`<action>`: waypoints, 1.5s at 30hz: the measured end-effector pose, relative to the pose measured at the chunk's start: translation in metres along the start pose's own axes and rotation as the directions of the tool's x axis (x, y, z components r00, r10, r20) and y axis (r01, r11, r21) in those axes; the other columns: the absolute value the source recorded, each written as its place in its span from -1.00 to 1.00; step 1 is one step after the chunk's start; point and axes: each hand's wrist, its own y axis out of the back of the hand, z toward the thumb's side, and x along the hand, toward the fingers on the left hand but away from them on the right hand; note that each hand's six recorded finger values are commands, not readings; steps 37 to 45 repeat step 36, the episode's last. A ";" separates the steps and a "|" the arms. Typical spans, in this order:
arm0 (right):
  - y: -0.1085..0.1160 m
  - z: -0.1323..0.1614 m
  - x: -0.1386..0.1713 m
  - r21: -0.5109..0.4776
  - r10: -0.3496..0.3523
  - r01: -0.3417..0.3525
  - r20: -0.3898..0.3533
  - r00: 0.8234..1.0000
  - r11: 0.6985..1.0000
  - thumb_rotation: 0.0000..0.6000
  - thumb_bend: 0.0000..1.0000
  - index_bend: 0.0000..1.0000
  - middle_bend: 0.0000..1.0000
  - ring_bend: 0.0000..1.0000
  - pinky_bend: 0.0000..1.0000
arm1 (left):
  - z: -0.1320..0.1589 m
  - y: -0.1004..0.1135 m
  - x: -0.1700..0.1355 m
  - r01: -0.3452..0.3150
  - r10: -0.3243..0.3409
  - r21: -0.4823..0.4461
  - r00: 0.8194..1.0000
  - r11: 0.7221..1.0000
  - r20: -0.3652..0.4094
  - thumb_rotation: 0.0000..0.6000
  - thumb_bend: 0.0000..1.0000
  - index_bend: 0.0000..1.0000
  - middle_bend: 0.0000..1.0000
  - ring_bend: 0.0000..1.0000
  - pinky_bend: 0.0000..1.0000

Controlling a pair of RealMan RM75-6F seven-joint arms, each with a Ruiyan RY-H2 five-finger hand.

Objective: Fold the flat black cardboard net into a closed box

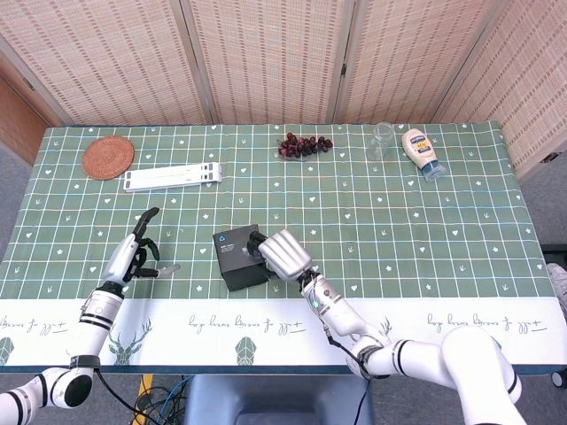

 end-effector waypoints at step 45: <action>0.110 -0.163 0.288 0.103 -0.110 0.066 0.520 0.847 0.993 1.00 -0.35 -0.21 -0.34 -0.21 0.22 | -0.017 0.073 -0.130 -0.229 0.346 0.738 0.938 0.635 -0.007 1.00 -0.75 -0.85 -1.00 -0.42 -0.07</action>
